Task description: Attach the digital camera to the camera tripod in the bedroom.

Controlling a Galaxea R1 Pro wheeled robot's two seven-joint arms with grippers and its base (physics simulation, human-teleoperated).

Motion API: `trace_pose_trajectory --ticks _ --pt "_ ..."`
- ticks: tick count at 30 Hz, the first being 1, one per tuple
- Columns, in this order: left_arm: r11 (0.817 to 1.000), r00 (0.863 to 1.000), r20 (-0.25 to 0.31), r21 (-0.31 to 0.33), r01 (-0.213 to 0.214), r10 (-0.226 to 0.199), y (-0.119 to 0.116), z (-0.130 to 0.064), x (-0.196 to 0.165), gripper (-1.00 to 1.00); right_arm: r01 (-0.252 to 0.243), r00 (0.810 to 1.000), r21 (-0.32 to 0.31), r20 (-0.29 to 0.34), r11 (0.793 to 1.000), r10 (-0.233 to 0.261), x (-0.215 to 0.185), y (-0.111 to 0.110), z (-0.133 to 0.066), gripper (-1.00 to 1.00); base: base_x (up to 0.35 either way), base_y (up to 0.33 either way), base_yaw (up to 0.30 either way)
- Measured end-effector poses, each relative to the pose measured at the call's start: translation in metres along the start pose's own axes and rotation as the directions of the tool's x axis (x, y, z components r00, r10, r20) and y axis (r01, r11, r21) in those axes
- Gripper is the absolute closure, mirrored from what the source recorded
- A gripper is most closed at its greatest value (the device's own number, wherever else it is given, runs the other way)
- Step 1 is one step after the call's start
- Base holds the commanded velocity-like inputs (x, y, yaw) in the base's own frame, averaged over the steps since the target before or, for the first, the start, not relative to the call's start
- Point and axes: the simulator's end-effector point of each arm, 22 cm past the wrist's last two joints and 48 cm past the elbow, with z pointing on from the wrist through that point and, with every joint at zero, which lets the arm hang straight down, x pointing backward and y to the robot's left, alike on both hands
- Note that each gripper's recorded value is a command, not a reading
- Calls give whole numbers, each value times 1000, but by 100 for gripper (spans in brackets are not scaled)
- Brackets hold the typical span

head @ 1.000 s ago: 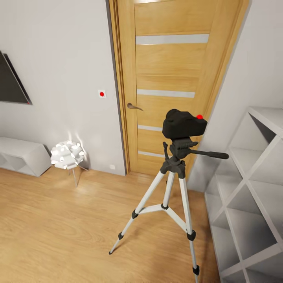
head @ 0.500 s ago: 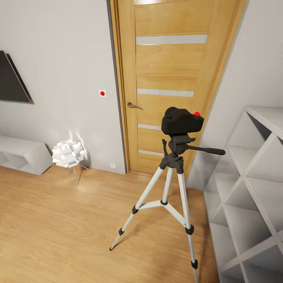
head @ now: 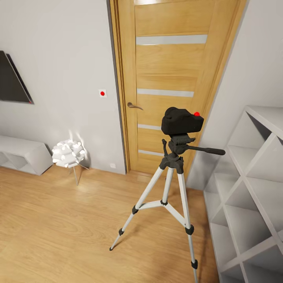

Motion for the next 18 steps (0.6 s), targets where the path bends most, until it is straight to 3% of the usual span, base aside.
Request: trace_pose_trajectory --ticks 18 --pt "1000 1000 21 10 2 -2 -3 -2 -9 -100 6 1000 -1 31 1000 -6 -11 2 -1 -100 0 0 -57"
